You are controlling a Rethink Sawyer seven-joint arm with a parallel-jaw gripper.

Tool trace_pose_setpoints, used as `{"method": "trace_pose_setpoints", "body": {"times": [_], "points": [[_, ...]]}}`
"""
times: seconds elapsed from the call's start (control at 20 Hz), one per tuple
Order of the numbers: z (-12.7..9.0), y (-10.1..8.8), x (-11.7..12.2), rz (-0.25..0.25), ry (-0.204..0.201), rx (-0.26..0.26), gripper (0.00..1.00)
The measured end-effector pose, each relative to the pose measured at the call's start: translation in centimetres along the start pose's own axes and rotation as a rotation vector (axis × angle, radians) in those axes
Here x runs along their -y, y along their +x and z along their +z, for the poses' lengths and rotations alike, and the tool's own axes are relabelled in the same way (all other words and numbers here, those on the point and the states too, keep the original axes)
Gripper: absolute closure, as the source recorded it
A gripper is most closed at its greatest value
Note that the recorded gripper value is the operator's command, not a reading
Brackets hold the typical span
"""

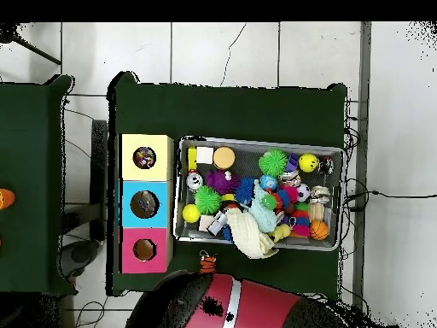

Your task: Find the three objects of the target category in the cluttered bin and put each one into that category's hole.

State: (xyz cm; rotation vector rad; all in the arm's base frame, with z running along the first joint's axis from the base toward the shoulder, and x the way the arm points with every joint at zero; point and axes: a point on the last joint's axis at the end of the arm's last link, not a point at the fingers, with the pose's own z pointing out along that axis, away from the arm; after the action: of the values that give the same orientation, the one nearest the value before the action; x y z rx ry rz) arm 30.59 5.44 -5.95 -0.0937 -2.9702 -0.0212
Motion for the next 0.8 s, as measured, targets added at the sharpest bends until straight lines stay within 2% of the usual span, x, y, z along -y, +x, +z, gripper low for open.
{"method": "trace_pose_setpoints", "body": {"times": [0.8], "points": [[-0.36, -0.52, 0.06, -0.013, 0.000, 0.018, 0.00]]}}
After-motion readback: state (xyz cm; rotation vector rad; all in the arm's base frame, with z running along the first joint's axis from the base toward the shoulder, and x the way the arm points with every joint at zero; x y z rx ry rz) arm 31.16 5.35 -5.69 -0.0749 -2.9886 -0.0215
